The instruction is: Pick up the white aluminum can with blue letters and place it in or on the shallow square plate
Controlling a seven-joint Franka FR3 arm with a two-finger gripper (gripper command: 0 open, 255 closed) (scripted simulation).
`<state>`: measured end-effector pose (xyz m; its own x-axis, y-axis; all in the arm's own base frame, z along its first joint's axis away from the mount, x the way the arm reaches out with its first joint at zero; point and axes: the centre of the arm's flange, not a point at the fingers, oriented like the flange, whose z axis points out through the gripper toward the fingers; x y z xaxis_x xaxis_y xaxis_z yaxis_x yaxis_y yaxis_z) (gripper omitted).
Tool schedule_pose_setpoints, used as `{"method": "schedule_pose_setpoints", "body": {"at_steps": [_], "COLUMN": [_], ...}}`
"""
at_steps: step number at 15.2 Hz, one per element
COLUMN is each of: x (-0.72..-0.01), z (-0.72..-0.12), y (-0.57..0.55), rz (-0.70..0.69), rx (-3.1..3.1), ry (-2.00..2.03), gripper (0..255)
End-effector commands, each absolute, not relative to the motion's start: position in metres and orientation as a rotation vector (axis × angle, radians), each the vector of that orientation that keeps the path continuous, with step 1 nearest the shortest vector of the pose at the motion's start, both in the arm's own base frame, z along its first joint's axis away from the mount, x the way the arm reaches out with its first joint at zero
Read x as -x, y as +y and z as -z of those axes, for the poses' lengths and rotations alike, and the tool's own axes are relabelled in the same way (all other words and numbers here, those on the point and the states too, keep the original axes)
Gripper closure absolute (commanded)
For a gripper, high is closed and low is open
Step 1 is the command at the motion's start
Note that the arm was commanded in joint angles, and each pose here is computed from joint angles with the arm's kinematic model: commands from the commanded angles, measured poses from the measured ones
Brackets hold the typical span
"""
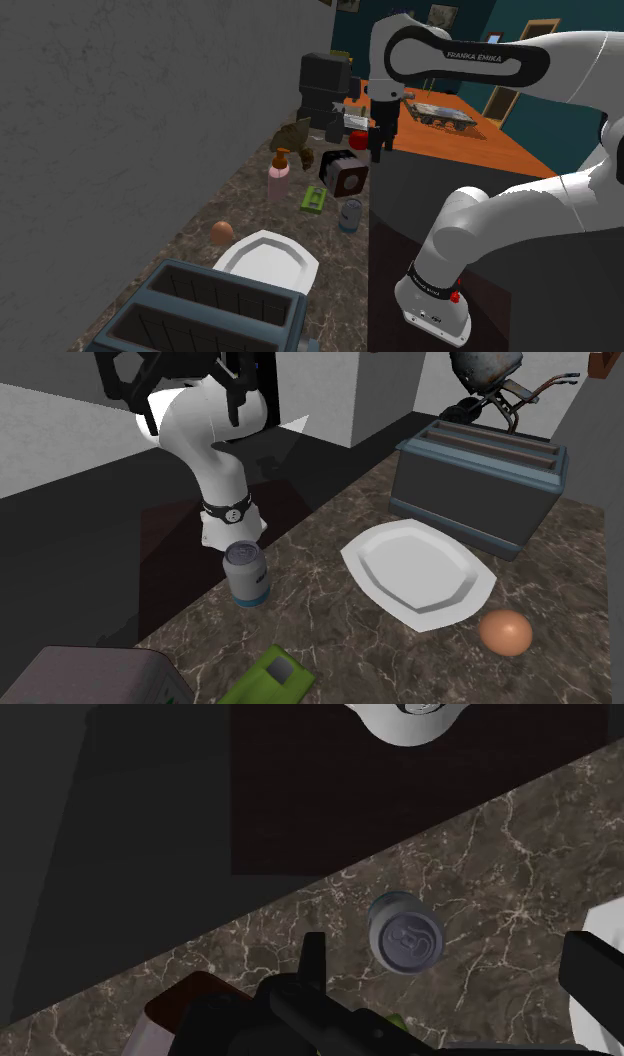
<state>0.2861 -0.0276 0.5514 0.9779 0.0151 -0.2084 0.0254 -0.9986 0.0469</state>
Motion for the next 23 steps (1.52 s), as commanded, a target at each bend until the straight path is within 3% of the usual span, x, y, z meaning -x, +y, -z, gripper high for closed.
{"method": "schedule_pose_setpoints", "body": {"at_steps": [1, 15, 23], "x": [-0.286, -0.281, -0.282], "z": [-0.551, -0.375, -0.335], "y": [-0.028, -0.016, -0.017], "rz": [0.323, -0.008, -0.008], "rx": [-3.075, -3.122, -3.122], "ry": [0.031, -0.024, -0.024], "gripper": [0, 0, 0]}}
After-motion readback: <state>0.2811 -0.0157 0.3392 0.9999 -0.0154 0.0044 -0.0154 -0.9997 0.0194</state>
